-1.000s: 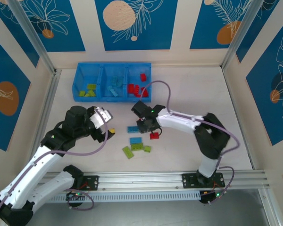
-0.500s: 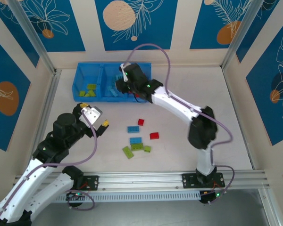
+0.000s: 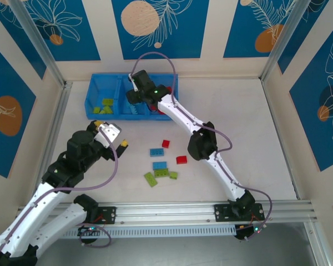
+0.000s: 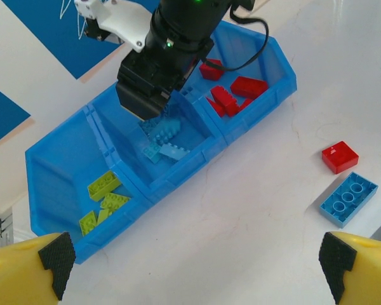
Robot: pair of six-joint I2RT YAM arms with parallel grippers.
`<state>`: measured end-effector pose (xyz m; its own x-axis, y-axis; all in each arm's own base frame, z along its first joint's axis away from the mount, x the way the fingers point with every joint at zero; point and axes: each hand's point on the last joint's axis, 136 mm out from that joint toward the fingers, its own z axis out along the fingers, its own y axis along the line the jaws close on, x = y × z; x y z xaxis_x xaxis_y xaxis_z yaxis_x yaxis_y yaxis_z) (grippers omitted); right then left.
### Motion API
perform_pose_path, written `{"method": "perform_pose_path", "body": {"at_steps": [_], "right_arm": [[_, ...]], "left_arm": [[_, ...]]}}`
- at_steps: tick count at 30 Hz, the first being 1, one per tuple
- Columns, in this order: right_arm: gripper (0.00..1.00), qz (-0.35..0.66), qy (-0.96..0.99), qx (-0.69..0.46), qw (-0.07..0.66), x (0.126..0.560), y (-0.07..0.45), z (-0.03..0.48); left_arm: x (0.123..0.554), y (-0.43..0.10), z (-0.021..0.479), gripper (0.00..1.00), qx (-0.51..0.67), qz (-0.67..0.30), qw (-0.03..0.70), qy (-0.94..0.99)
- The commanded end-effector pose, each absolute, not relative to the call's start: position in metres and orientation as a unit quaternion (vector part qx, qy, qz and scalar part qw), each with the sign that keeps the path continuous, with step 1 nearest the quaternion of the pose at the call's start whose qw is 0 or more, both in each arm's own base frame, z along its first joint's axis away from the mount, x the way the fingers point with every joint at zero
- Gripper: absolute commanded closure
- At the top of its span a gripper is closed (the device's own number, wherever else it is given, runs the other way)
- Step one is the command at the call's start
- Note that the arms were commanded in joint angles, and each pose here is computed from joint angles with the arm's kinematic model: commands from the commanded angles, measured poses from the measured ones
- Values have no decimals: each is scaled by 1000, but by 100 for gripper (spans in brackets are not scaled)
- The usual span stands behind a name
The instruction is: Sort the legos into containers by color
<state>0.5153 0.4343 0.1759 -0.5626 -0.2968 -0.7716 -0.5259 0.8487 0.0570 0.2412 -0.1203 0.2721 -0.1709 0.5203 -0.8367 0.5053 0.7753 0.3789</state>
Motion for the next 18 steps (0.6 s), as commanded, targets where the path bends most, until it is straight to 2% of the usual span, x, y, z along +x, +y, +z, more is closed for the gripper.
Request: {"method": "perform_pose_path", "body": {"at_steps": [1,4,8,11,14,18], "right_arm": [[41,171,855,-244,425,482,419,264],[41,186,863,-234,407,449,394,293],[40,206,878,-199,383,394,350,301],[37,218,894,-132,369,358,312,281],[28,217,912,-31,346,326,269,255],[22,222,930,55,287,295,249,201]], "left_arm": [[240,-120,273,0,334,6,553,764],[239,-122,271,0,337,3,550,764],[238,-124,271,0,341,-5,548,764],[237,-127,272,0,343,-13,548,763],[233,-132,270,0,360,-25,540,761],[223,-146,261,0,404,-55,517,753]]}}
